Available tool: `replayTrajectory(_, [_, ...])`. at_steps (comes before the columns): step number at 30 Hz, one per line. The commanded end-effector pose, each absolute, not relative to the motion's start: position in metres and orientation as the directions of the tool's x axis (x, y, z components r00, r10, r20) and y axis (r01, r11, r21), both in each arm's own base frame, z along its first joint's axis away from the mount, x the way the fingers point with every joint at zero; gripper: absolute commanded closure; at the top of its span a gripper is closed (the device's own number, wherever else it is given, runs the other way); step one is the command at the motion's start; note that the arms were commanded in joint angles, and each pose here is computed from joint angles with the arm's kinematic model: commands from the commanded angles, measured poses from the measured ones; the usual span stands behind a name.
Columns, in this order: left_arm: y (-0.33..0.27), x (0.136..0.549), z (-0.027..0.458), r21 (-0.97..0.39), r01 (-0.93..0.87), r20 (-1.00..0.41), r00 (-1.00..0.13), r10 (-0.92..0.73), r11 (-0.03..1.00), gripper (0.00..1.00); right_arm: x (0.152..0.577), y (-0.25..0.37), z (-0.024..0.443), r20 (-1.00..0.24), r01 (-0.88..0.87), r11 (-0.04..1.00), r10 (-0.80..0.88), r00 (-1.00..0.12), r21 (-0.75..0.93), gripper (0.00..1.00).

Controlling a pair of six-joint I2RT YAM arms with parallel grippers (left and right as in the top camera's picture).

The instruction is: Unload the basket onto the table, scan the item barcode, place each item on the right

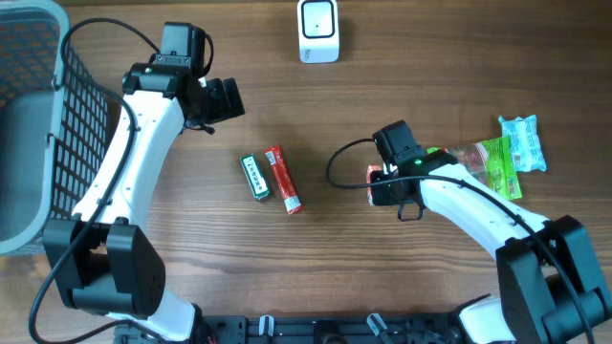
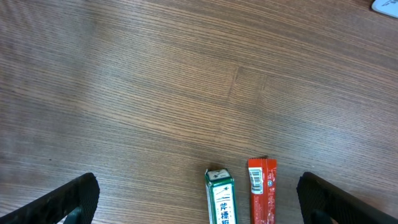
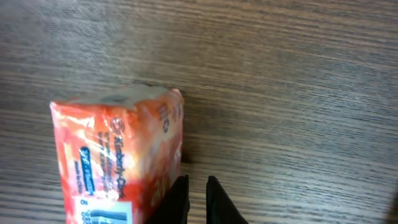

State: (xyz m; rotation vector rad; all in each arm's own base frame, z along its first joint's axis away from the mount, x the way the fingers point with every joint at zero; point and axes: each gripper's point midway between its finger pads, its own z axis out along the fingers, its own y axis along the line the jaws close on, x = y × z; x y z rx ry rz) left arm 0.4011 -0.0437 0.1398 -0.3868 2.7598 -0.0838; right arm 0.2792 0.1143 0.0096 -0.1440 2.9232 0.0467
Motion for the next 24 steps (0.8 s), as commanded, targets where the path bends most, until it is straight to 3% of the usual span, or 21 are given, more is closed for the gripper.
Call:
replayTrajectory(1, [-0.041,0.401,0.136,-0.09,-0.258,-0.333,-0.902,-0.273,0.962,0.0,0.297,0.112,0.034,-0.279,-0.131,0.991,-0.13,-0.951,-0.015,0.82])
replayTrajectory(5, [-0.041,0.401,0.136,-0.09,-0.258,-0.333,-0.902,-0.273,0.962,0.0,0.31,0.111,0.065,-0.33,-0.122,0.992,-0.128,-0.935,-0.039,0.69])
replayTrajectory(9, [-0.041,0.401,0.136,-0.09,-0.258,-0.333,-0.902,-0.273,0.962,0.0,0.312,0.11,0.09,-0.341,-0.121,0.992,-0.128,-0.931,-0.042,0.67])
replayTrajectory(10, [-0.041,0.401,0.136,-0.09,-0.258,-0.333,-0.902,-0.273,0.962,0.0,0.31,0.11,0.096,-0.34,-0.123,0.991,-0.13,-0.931,-0.043,0.62])
replayTrajectory(11, [-0.041,0.401,0.136,-0.09,-0.258,-0.333,-0.902,-0.273,0.962,0.0,0.309,0.109,0.098,-0.341,-0.122,0.992,-0.129,-0.931,-0.041,0.5])
replayTrajectory(12, [-0.041,0.401,0.136,-0.09,-0.258,-0.333,-0.902,-0.273,0.962,0.0,0.307,0.11,0.098,-0.34,-0.121,0.992,-0.125,-0.932,-0.033,0.31])
replayTrajectory(15, [-0.041,0.401,0.136,-0.09,-0.258,-0.333,-0.902,-0.273,0.962,0.0,0.299,0.131,0.096,-0.307,-0.162,0.983,-0.128,-0.943,0.086,0.02])
replayTrajectory(24, [-0.041,0.401,0.136,-0.09,-0.258,-0.333,-0.902,-0.273,0.962,0.0,0.286,0.133,0.078,-0.259,-0.133,0.984,-0.098,-0.961,0.122,0.0])
